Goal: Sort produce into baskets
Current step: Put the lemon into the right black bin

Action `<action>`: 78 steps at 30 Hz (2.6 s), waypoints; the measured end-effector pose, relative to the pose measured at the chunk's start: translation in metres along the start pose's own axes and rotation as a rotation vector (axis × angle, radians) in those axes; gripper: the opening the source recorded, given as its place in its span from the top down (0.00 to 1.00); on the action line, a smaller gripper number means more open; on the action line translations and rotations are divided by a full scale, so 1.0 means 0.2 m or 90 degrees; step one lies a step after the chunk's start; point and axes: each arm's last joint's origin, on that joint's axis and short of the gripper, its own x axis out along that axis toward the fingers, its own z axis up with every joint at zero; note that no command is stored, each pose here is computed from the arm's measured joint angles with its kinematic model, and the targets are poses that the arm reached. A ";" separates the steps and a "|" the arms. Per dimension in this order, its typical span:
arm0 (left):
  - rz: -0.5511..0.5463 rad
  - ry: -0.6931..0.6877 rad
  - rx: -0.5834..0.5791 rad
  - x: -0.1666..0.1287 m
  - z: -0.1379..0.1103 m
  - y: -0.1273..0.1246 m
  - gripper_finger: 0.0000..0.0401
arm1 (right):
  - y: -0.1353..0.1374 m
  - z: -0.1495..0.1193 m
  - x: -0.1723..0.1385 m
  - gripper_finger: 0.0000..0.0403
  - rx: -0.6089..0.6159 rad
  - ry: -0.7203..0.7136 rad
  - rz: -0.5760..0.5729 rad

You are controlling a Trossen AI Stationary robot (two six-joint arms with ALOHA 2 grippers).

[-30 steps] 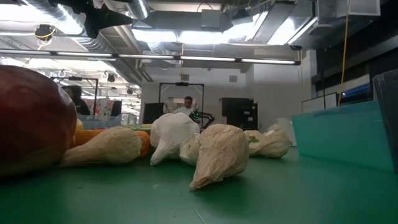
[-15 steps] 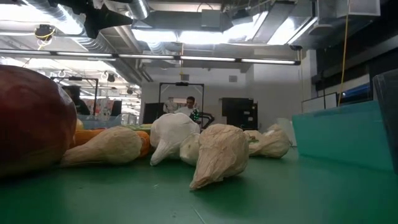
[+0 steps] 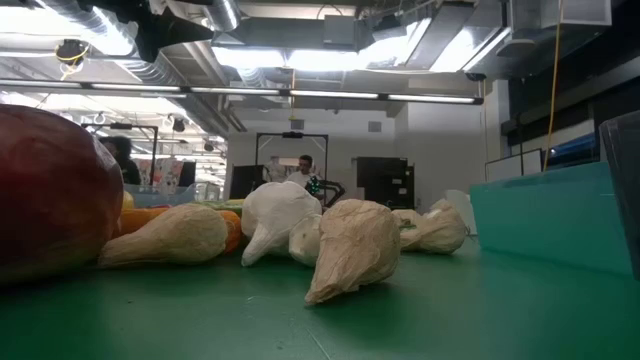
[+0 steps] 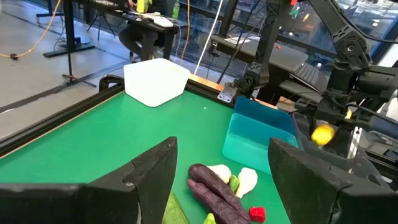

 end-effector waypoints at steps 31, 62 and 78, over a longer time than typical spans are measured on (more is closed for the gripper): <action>0.000 0.000 -0.014 0.00 0.00 0.00 0.39 | -0.02 0.60 -1.04 0.29 -0.396 -0.599 -0.364; 0.150 -0.011 0.029 0.00 -0.02 0.04 0.39 | -0.63 2.04 -0.30 0.29 -0.643 -0.624 -0.039; 0.153 -0.010 0.015 -0.01 -0.03 0.05 0.39 | -0.61 2.23 -0.20 0.29 -0.652 -0.518 -0.032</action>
